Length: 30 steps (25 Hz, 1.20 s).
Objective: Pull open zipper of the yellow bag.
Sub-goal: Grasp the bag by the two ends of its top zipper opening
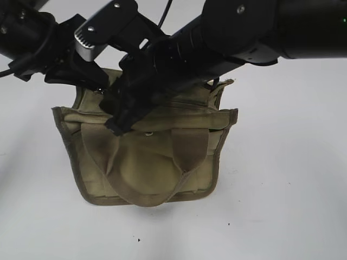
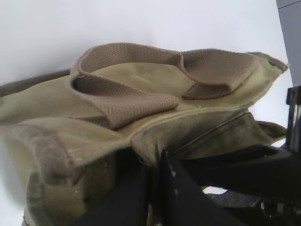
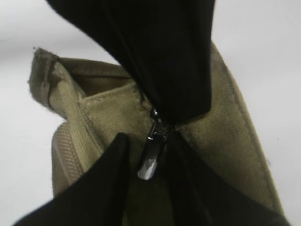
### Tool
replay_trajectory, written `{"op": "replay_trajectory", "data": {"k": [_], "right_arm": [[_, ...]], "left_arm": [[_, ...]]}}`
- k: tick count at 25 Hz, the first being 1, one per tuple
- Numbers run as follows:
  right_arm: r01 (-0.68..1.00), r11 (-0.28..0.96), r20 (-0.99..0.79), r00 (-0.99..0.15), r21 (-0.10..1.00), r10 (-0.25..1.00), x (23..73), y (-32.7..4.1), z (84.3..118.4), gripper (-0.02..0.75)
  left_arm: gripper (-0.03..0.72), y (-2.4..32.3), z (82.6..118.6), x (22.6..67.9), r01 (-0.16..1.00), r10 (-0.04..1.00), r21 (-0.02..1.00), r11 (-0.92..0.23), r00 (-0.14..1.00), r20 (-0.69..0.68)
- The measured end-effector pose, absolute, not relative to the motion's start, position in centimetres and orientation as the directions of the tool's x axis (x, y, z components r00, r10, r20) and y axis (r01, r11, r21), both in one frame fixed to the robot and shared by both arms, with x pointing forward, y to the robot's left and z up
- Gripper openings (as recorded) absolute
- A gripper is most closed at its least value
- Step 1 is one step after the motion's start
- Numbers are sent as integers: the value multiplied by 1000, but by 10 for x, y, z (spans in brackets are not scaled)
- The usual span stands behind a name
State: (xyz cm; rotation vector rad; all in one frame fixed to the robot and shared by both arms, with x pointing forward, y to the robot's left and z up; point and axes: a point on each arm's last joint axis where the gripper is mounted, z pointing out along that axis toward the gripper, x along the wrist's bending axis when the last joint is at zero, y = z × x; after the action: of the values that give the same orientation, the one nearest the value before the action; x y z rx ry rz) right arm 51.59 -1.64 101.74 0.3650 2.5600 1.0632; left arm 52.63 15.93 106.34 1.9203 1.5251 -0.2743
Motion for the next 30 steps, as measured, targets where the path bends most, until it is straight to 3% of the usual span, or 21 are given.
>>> {"op": "replay_trajectory", "data": {"k": [5,15,24,30], "right_arm": [[85,697,-234,-907,712,350,516,-17,1017,78],[107,703,-216,-910,703,354,520,-30,1025,78],[197,740,-152,-915,643,375,527,-81,1046,78],[365,760,-87,-873,538,481,530,-128,1056,78]], "left_arm": [[40,159,1063,526,927,787,360,-104,298,-540],[40,161,1066,524,923,790,367,-113,308,-530],[39,161,1068,523,920,789,376,-111,312,-529],[38,161,1069,523,920,789,376,-111,312,-530]]}}
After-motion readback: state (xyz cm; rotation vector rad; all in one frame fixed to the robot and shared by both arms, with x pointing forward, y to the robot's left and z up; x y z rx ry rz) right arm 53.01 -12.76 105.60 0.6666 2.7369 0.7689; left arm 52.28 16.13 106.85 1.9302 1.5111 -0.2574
